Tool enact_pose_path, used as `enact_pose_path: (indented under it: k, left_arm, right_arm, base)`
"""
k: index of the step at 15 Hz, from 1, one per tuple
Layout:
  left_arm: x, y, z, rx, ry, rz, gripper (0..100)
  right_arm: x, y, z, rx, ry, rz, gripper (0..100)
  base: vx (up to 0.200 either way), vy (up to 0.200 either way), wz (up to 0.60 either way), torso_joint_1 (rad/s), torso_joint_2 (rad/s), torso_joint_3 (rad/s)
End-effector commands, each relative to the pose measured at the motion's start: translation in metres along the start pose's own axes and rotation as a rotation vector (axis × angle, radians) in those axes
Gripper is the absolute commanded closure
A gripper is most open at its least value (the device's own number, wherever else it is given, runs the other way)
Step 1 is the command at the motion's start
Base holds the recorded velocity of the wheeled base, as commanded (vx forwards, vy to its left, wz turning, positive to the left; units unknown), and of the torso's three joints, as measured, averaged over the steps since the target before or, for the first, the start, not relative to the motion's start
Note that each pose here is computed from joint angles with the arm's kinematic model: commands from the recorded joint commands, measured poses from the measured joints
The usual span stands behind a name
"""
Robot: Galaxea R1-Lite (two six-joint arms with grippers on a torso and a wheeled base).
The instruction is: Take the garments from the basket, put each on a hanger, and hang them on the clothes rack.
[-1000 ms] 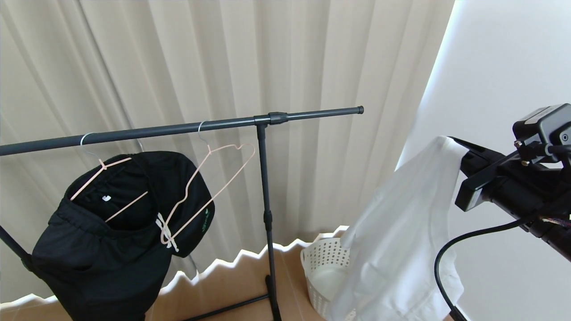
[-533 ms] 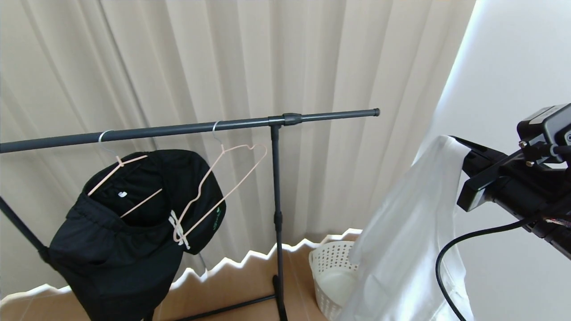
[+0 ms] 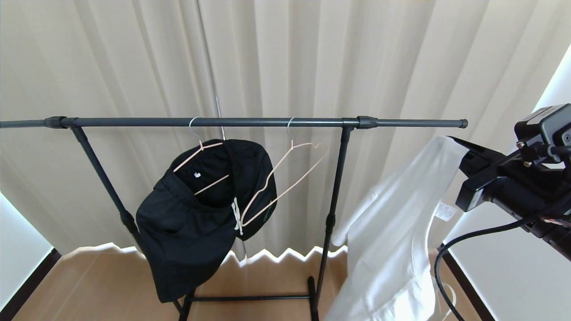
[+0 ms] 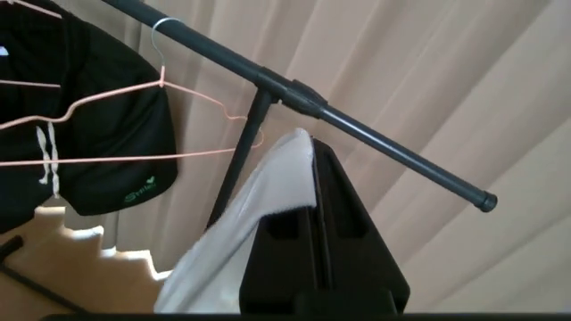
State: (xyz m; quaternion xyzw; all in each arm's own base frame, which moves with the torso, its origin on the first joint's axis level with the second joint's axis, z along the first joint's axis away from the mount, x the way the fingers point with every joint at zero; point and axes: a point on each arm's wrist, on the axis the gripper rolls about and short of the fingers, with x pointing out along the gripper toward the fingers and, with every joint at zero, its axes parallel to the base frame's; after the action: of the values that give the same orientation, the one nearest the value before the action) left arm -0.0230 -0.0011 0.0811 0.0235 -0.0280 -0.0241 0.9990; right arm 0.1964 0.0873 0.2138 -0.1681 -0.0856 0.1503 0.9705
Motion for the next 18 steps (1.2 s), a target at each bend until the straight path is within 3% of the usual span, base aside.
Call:
enact_pose_path:
  k: [1, 5, 11, 16, 18]
  left_arm:
    - [0.0000, 0.0000, 0.0000, -0.001, 0.000, -0.001, 0]
    - [0.0000, 0.0000, 0.0000, -0.001, 0.000, -0.001, 0]
    - [0.0000, 0.0000, 0.0000, 0.000, 0.000, -0.001, 0]
    - [0.0000, 0.0000, 0.0000, 0.000, 0.000, -0.001, 0]
    - [0.0000, 0.0000, 0.0000, 0.000, 0.000, -0.001, 0]
  right_arm:
    - [0.0004, 0.0006, -0.0008, -0.001, 0.004, 0.002, 100]
    - [0.0005, 0.0009, -0.0015, -0.001, 0.007, 0.003, 100]
    - [0.0002, 0.0007, -0.0012, -0.001, 0.005, 0.003, 100]
    - [0.0014, -0.0003, 0.0028, 0.001, -0.011, -0.001, 100]
    - [0.0015, -0.0008, 0.0040, 0.001, -0.027, -0.007, 100]
  base:
    - [-0.200, 0.000, 0.00, 0.002, 0.01, 0.007]
    - [-0.200, 0.100, 0.00, 0.005, 0.00, 0.000]
    - [0.000, 0.200, 0.00, 0.000, 0.00, 0.008]
    - [0.000, 0.000, 0.00, 0.000, 0.00, 0.000]
    - [0.000, 0.000, -0.60, 0.005, 0.00, 0.002]
